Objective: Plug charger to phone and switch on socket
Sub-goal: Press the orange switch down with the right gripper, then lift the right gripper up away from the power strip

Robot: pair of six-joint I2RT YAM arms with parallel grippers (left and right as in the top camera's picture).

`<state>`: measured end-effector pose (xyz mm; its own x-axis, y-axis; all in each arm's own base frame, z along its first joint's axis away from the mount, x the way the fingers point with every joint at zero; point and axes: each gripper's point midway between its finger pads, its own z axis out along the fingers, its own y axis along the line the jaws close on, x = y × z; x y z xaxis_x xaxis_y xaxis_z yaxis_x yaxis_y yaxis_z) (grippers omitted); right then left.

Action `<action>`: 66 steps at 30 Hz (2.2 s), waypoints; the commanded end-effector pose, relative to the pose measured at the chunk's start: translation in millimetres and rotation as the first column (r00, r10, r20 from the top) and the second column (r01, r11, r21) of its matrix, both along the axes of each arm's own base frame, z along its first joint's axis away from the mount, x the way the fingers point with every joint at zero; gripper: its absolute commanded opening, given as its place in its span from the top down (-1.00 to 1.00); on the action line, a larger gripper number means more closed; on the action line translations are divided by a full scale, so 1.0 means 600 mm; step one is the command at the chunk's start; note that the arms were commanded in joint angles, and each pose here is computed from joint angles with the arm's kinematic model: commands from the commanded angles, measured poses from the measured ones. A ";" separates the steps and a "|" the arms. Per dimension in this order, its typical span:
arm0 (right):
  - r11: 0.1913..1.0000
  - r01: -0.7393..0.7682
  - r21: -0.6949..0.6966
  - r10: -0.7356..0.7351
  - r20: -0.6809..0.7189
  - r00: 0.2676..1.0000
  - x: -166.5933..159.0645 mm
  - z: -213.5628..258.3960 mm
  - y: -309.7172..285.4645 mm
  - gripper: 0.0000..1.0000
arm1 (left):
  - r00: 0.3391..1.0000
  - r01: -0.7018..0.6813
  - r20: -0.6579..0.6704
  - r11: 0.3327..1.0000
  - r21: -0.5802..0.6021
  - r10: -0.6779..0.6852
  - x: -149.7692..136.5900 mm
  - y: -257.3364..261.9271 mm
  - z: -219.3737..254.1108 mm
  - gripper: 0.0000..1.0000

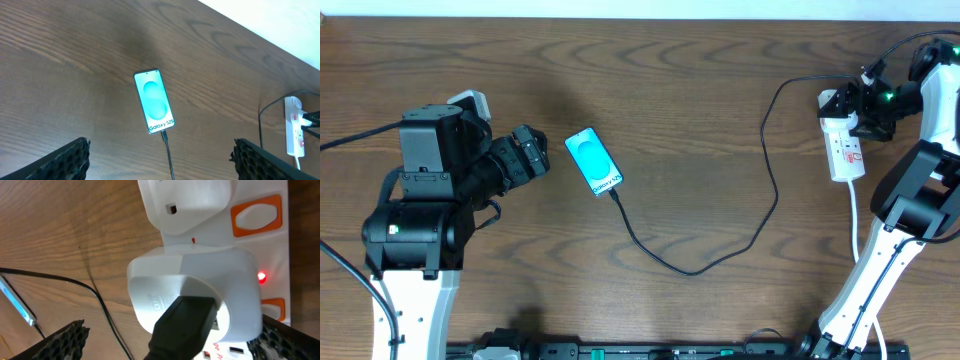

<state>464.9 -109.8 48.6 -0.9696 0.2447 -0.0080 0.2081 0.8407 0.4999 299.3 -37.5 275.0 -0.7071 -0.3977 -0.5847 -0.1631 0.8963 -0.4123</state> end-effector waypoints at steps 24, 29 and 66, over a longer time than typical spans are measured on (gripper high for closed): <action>0.997 0.053 0.049 -0.054 0.023 0.998 0.018 0.037 -0.004 -0.98 | 1.000 0.008 0.012 1.000 -0.007 -0.008 0.001 -0.002 0.010 -0.83; 0.994 0.107 0.016 -0.108 0.084 0.991 0.018 0.096 -0.051 -0.99 | 1.000 0.008 0.012 1.000 -0.007 -0.008 0.001 -0.002 0.010 -0.84; 0.850 0.229 -0.474 0.115 0.592 0.798 -0.131 0.610 0.141 -0.99 | 1.000 0.007 0.012 1.000 -0.007 -0.007 0.001 -0.002 0.010 -0.84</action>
